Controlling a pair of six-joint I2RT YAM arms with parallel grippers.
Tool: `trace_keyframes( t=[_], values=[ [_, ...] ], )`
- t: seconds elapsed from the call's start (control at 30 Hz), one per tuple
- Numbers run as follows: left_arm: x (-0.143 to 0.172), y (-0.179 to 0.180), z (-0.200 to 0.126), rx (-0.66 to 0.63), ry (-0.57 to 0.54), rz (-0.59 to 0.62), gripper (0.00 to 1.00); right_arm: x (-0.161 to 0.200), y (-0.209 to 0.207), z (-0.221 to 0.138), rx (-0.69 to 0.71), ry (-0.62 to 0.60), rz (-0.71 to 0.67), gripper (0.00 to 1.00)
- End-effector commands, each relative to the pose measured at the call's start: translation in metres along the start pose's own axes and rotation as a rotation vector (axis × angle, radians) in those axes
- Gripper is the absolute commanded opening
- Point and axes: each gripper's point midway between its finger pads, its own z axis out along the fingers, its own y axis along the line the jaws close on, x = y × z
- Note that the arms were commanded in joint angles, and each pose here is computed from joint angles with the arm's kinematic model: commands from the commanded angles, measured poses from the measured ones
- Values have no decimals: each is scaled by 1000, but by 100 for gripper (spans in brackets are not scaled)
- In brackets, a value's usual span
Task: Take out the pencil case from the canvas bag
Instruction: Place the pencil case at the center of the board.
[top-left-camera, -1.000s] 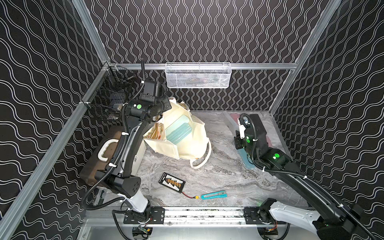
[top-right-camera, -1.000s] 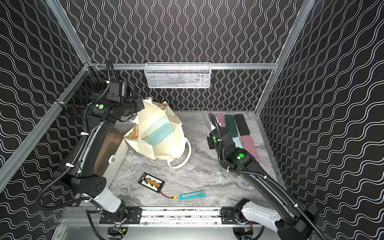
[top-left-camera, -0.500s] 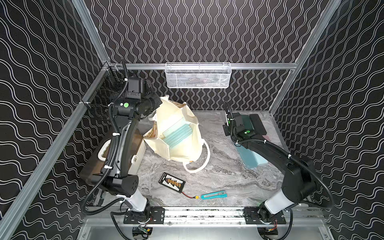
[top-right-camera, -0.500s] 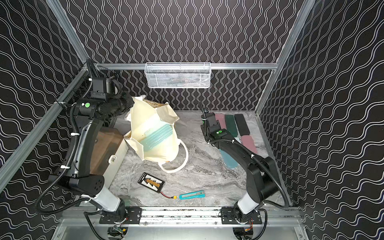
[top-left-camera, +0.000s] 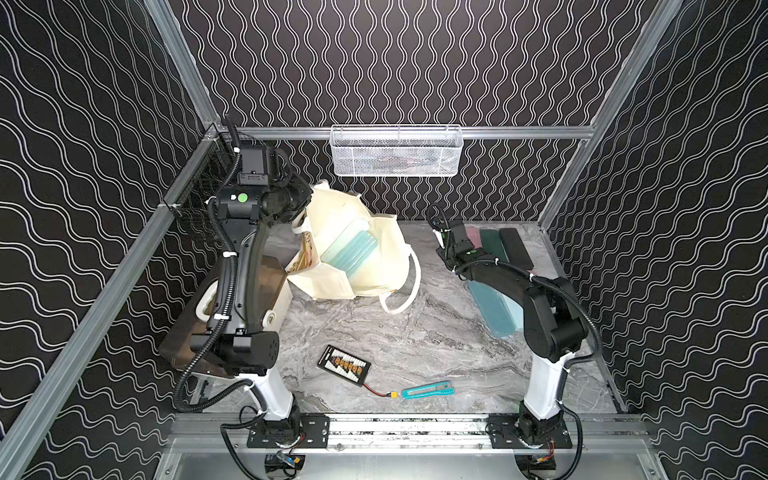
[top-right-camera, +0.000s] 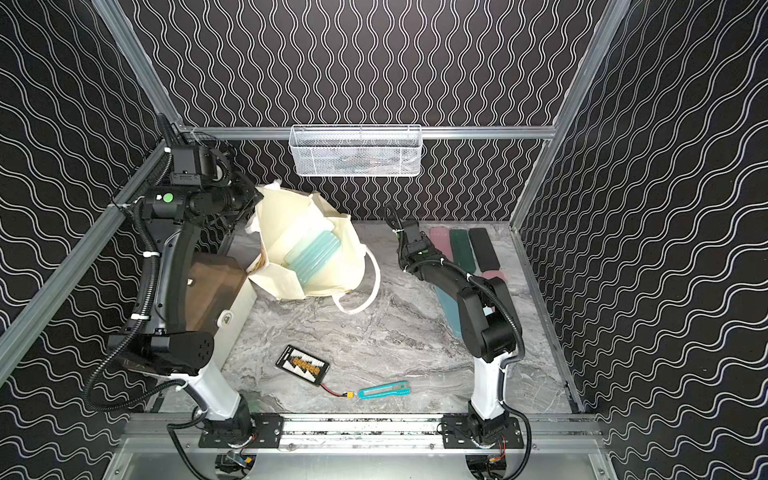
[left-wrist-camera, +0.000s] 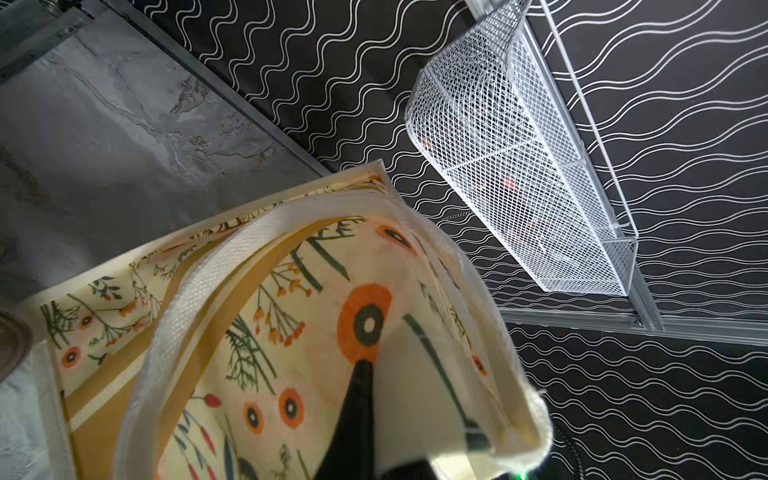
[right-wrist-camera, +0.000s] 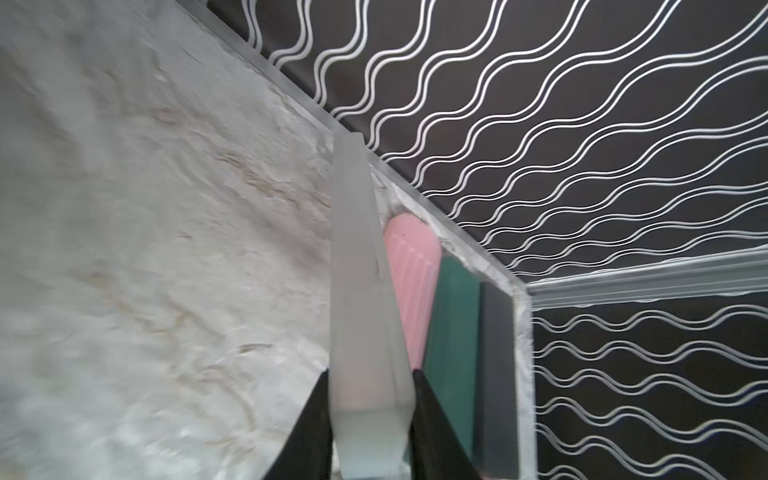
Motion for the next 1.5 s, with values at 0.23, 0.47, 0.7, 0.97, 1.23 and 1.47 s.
trace_keyframes(
  t=[0.23,0.47,0.7,0.97,1.23,1.47],
  values=[
    [-14,1,-15,15,-69,9,0,6,16,34,59,6,-240,17],
    [-13,1,-13,29,-56,11,0,25,23,38,56,55,-258,34],
    [-11,2,-10,35,-45,9,0,32,32,32,8,80,-202,49],
    [-8,1,-9,53,-34,29,0,16,45,19,-125,38,-30,62],
    [-1,-15,-3,147,11,114,0,-6,42,22,-266,40,253,80],
    [2,-17,-4,172,12,170,0,3,36,53,-343,167,453,81]
  ],
)
